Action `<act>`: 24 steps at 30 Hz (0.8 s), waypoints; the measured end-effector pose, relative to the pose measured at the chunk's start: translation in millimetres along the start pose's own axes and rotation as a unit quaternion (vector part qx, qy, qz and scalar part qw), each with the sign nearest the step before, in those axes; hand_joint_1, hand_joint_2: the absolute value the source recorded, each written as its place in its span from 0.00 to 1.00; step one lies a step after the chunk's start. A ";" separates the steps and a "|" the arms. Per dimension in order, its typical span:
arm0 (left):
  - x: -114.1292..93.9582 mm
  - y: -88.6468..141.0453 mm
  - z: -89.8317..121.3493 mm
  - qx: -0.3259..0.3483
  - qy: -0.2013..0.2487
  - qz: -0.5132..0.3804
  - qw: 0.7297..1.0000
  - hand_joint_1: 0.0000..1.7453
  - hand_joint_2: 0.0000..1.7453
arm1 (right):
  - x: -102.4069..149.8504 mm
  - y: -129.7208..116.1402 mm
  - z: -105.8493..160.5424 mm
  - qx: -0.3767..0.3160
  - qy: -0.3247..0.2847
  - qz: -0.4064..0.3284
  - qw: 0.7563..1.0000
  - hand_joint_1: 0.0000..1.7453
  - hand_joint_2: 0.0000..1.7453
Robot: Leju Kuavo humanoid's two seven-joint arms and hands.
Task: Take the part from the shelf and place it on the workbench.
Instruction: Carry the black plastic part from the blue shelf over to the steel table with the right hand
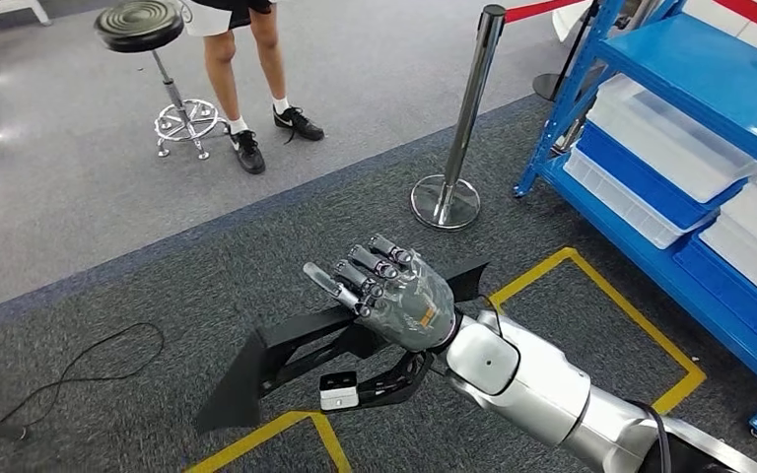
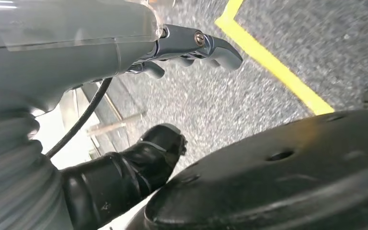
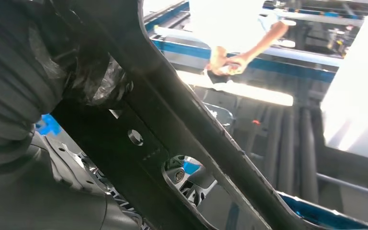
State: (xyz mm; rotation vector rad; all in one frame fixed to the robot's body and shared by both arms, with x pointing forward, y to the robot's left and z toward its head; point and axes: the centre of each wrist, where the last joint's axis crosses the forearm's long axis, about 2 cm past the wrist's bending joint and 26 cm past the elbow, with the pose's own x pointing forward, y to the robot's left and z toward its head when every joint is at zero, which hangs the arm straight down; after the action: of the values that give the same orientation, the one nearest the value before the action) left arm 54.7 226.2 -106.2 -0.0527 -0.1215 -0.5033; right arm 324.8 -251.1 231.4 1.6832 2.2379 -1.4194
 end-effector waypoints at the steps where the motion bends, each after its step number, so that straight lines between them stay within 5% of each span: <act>1: 2.5 -0.6 0.1 -0.003 0.002 -0.001 1.000 0.00 1.00 | -1.0 -0.3 -1.2 -0.002 0.000 0.001 1.000 1.00 1.00; 10: 18.6 8.2 1.1 -0.012 0.030 -0.012 0.999 0.00 1.00 | -6.9 -2.5 -22.4 -0.024 0.004 0.008 1.000 1.00 1.00; 24: 15.8 17.1 0.9 -0.001 -0.006 -0.017 1.000 0.00 1.00 | 1.5 0.5 -23.4 -0.019 0.026 0.007 0.999 1.00 1.00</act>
State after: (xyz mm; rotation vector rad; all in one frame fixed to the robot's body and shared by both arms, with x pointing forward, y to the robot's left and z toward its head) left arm 76.6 233.7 -103.7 -0.0550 -0.1335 -0.5369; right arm 335.9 -234.9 244.2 1.7402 2.2581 -1.3364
